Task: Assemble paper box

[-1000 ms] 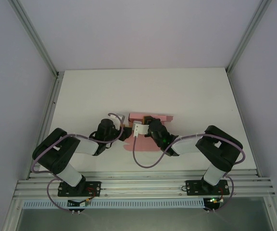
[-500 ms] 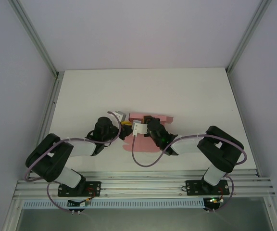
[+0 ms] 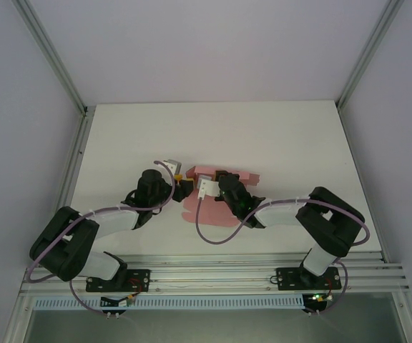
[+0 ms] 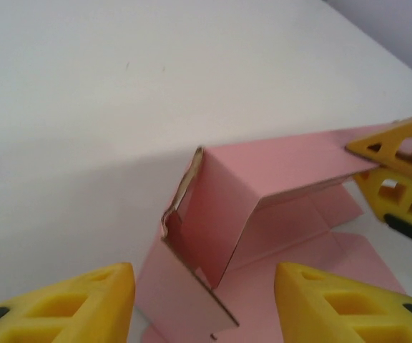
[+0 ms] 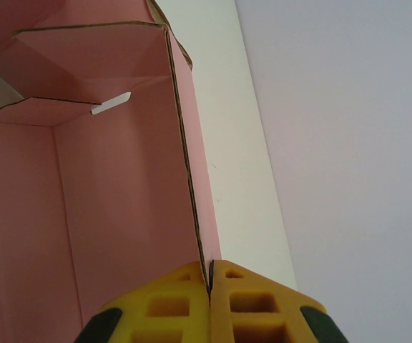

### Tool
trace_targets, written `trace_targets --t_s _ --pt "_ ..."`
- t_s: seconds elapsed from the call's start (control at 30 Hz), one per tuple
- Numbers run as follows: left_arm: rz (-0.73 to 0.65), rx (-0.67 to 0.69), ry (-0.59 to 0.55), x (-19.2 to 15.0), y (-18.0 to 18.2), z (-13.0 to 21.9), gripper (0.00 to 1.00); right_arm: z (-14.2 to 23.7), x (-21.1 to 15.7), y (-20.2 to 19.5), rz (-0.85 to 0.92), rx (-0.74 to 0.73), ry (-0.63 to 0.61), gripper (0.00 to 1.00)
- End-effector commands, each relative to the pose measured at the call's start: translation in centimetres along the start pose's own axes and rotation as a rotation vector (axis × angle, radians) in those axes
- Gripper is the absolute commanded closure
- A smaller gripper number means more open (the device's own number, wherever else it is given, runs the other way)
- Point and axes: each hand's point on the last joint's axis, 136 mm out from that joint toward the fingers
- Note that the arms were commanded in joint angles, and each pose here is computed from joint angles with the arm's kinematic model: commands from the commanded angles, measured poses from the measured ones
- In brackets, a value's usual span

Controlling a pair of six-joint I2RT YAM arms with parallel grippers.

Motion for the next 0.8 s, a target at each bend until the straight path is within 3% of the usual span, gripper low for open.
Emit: trace_targets --t_s 0.0,0.13,0.27,0.37,0.4,0.43,0.5,0.77 --pt "0.006 -0.024 0.037 -0.7 -0.2 -0.3 0.43 -0.1 -3.3 5.4 0.052 0.187 0.086 1.0" --pt "0.001 0.025 0.061 -0.3 0.6 -0.9 0.43 0.0 -3.1 5.2 0.034 0.196 0.08 1.0" --pt "0.033 -0.084 0.03 0.2 -1.4 0.1 0.34 -0.1 -3.6 5.0 0.027 0.206 0.097 1.0" --pt "0.078 0.055 -0.081 1.7 0.9 2.3 0.15 -0.2 -3.8 4.9 0.027 0.197 0.094 1.0" --pt "0.114 0.125 -0.096 2.2 2.3 3.2 0.14 -0.1 -3.9 5.0 0.034 0.201 0.092 1.0" --pt "0.145 0.173 -0.094 2.6 3.2 3.9 0.14 -0.1 -4.0 5.0 0.039 0.202 0.092 1.0" --pt "0.168 0.237 -0.065 3.4 4.2 4.9 0.0 0.0 -3.9 5.1 0.039 0.203 0.079 1.0" --pt "0.151 0.121 -0.034 4.3 2.4 3.3 0.04 0.3 -3.4 4.9 0.019 0.207 0.063 1.0"
Point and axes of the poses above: each hand's point on the last joint's axis, 136 mm out from that joint toward the fingers, its own z axis back along the fingers, its own y axis along the line the jaws close on, x = y × z, and after that the axes turned 9 degrees about -z, right-handed
